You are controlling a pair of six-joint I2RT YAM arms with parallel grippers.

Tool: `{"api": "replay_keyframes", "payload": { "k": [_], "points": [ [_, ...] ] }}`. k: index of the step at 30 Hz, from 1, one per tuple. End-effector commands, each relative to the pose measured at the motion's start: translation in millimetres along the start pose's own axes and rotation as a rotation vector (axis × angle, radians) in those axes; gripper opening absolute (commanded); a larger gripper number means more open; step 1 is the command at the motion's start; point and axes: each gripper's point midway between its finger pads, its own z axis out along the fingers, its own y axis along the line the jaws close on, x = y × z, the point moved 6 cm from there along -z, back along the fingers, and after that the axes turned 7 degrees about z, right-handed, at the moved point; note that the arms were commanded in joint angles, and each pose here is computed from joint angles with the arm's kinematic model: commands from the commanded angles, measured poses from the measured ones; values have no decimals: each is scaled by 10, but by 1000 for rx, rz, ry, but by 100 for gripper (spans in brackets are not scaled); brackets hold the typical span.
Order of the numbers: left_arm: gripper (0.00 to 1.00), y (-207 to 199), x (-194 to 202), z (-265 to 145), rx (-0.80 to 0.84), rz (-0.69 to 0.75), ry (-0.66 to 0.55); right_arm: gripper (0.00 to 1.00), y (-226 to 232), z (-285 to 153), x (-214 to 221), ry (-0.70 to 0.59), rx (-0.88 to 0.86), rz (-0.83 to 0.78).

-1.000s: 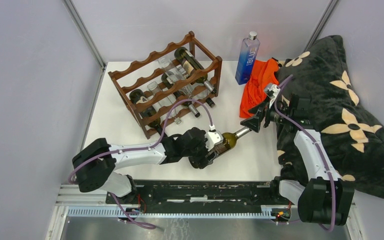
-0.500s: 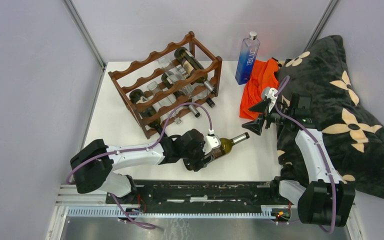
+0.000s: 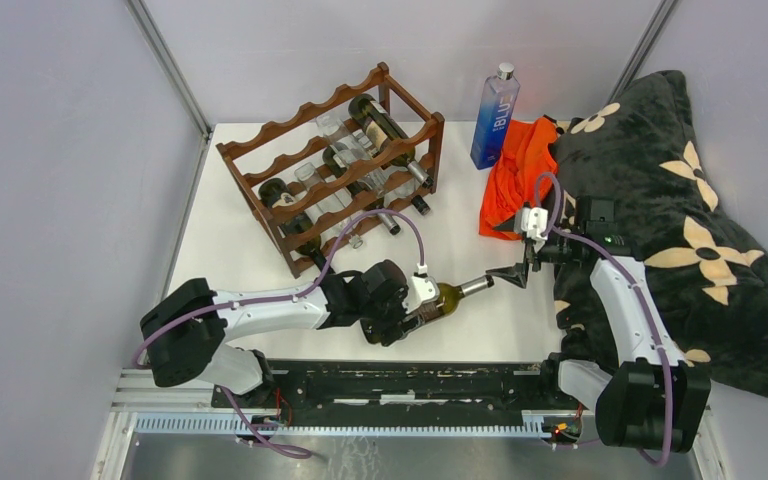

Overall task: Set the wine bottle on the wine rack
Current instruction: Adjust the wine bottle at the center of the board.

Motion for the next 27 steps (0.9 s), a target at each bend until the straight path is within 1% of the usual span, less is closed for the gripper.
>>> {"api": "replay_keyframes", "payload": {
  "k": [1,7,12,16,19,22,24,27],
  "points": [
    [2,103,-405,-147,-39,66,-153,98,47,23,-63,-25,-75,-134],
    [2,110,-406,-156,-43,70,-138,98,224,86,63,-7,-196,-87],
    [2,121,-408,-162,-50,71,-133,98,253,114,118,27,-228,-59],
    [2,130,-412,-156,-55,71,-124,98,225,132,141,55,-206,-49],
    [2,131,-408,-149,-53,71,-118,98,95,143,175,104,-103,-18],
    [2,133,-396,-138,-54,71,-112,98,5,137,149,116,-3,-40],
    [2,132,-396,-131,-53,72,-111,98,26,137,140,107,0,-51],
    [2,139,-406,-128,-52,76,-110,98,143,251,150,113,-83,-62]
  ]
}}
